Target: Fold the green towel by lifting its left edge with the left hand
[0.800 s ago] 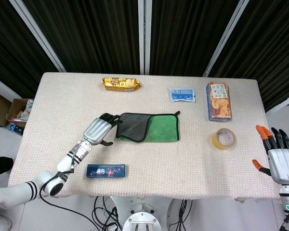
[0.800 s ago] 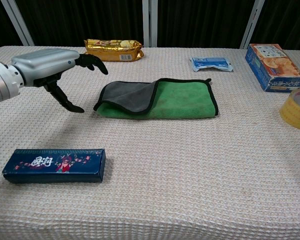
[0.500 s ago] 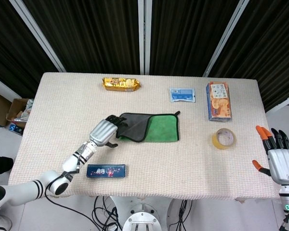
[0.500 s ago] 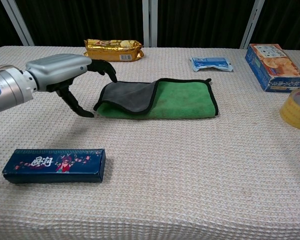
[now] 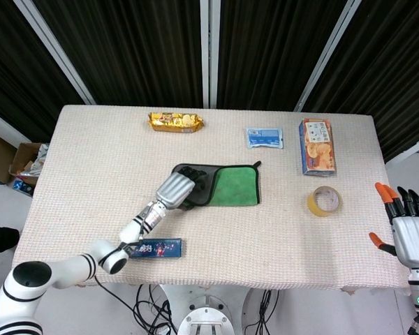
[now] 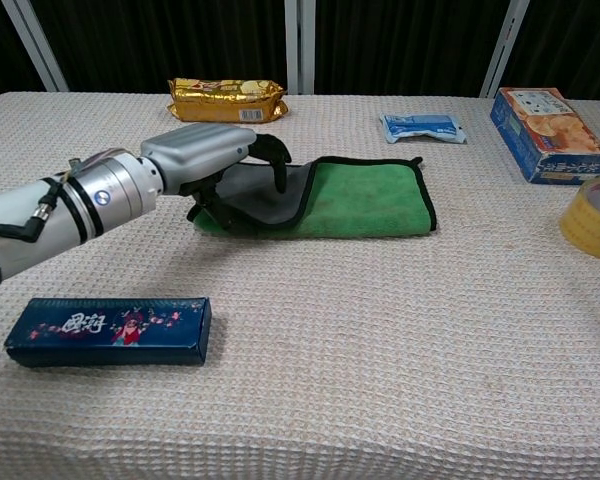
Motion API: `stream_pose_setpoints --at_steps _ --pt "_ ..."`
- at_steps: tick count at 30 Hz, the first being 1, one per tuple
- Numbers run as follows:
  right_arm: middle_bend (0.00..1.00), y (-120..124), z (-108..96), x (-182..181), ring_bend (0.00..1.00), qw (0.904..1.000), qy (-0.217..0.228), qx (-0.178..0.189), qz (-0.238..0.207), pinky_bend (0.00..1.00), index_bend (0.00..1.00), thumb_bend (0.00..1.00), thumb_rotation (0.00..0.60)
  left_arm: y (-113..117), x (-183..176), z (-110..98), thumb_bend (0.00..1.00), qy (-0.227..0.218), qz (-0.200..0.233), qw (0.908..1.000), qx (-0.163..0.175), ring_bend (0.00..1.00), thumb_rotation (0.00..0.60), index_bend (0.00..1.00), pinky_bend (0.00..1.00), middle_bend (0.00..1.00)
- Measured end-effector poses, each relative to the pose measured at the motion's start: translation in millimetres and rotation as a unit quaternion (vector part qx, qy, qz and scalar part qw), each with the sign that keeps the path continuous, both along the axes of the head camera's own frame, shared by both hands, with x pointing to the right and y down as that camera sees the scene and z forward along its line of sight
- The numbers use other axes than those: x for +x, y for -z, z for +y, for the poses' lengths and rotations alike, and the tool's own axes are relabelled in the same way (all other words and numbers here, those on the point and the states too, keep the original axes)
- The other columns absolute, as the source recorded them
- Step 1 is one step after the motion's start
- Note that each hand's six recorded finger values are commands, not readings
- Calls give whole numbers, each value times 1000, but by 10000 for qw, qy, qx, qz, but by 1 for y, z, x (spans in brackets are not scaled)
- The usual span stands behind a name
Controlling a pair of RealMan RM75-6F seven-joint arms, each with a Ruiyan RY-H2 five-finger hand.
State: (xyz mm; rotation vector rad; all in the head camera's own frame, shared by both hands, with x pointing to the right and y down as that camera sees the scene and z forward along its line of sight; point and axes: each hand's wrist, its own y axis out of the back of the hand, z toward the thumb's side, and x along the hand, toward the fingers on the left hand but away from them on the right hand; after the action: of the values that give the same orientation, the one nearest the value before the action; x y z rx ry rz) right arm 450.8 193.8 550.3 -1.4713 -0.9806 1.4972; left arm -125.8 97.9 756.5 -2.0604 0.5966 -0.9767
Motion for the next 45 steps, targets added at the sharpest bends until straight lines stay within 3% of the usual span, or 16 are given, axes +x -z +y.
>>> stream_pose_setpoints --at_steps 5,12,21,24,28,31,38,41,45 --pt "103 0 1 3 0 10000 -43 -1 1 0 0 79 600 -3 4 -2 273 134 100 9998 -48 188 600 512 166 174" --pt "103 0 1 2 0 10000 -31 -3 -9 0 0 80 600 3 1 -7 363 432 384 9982 -124 202 600 539 166 189" --pt "103 2 1 1 0 10000 -21 10 6 0 0 80 600 -3 -19 -32 373 938 238 9949 -272 221 600 549 168 205" --pt "103 3 2 1 0 10000 -45 8 16 0 0 79 600 -8 -30 -42 374 1067 62 9936 -355 220 600 484 167 197" --pt "103 2 2 0 0 10000 -34 -18 2 0 0 80 600 -17 -44 -51 333 1142 -278 9920 -462 213 600 260 168 137" --pt "103 1 1 -2 0 10000 -1 -20 -15 0 0 79 600 -20 -57 -59 288 1199 -576 9898 -503 200 600 176 168 105" --pt "103 3 -1 -5 0 10000 43 15 -42 0 0 80 600 10 -86 -70 284 1113 -785 9907 -45 200 600 194 167 105" --pt "103 3 0 -7 0 10000 74 7 -50 0 0 80 600 20 -99 -66 280 813 -978 9916 244 200 600 237 166 108" --pt "102 4 1 -9 0 10000 73 8 -56 0 0 79 600 16 -112 -58 233 375 -1263 9902 472 200 600 269 166 109"
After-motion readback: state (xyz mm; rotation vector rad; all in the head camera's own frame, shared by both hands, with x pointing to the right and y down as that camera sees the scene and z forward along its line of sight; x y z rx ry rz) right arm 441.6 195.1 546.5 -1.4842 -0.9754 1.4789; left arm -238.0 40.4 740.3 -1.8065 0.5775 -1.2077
